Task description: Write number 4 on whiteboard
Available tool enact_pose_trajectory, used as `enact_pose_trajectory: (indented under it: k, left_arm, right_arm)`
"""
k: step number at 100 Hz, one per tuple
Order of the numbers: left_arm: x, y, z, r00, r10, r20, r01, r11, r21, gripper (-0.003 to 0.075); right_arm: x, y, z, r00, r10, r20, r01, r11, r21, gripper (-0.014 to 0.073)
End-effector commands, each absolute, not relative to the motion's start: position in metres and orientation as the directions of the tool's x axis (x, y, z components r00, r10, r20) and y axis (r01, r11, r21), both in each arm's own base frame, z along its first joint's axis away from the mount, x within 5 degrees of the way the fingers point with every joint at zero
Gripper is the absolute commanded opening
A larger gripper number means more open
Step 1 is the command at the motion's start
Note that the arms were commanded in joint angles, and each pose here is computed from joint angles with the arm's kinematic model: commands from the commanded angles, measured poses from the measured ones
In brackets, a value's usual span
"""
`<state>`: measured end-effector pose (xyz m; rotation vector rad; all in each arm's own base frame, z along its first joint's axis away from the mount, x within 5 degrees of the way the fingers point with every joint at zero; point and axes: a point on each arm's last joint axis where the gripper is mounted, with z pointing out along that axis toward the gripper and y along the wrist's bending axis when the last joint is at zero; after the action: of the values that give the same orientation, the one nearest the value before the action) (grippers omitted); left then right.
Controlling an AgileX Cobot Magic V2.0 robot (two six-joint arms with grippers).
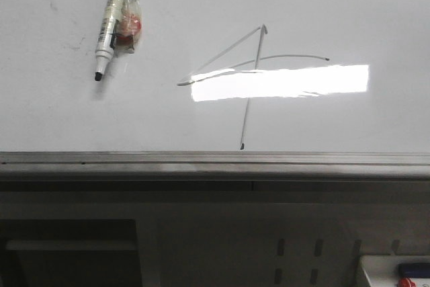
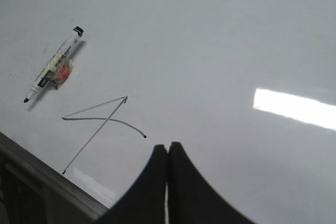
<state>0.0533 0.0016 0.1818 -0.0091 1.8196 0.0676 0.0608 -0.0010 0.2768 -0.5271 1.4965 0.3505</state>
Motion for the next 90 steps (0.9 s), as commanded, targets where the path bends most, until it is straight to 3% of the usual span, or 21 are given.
enact_pose_trajectory:
  k: [1,16,30,49,63,81,90]
  left_arm:
    - [0.054,0.002,0.176,-0.205,0.026,-0.978,-0.049,0.998,0.037,-0.002]
    - [0.054,0.002,0.176,-0.205,0.026,-0.978,-0.049,0.998,0.037,-0.002]
    - [0.054,0.002,0.176,-0.205,0.026,-0.978,-0.049,0.998,0.037,-0.002]
    - [0.054,0.002,0.176,-0.205,0.026,-0.978,-0.049,0.998,0.037,-0.002]
    - [0.054,0.002,0.176,-0.205,0.026,-0.978,-0.051,0.998,0.037,-0.002]
    - [0.054,0.002,0.176,-0.205,0.026,-0.978,-0.051,0.998,0.037,-0.002]
    - [0.054,0.002,0.176,-0.205,0.026,-0.978,-0.051,0.998,0.037,-0.002]
  right_arm:
    - [0.06,0.0,0.288,0.126,-0.096,-0.987,-0.53,0.835,-0.149,-0.0066]
    - [0.066,-0.008,0.278,0.071,-0.162,-0.984,-0.432,0.884,-0.176,-0.0066]
    - [0.067,-0.004,0.277,0.216,-0.244,-0.946,-0.387,0.868,-0.312,-0.0066]
    - [0.056,0.007,0.27,0.114,-0.172,-0.978,-0.507,0.837,-0.206,-0.0066]
    - [0.049,0.01,0.264,0.005,-0.127,-0.992,-0.488,0.866,-0.113,-0.0066]
    - [0.049,0.012,0.247,-0.08,-0.007,-0.997,-0.326,0.945,0.019,-0.0066]
    - [0.055,0.01,0.232,-0.038,0.016,-0.999,-0.207,0.978,0.024,-0.0066]
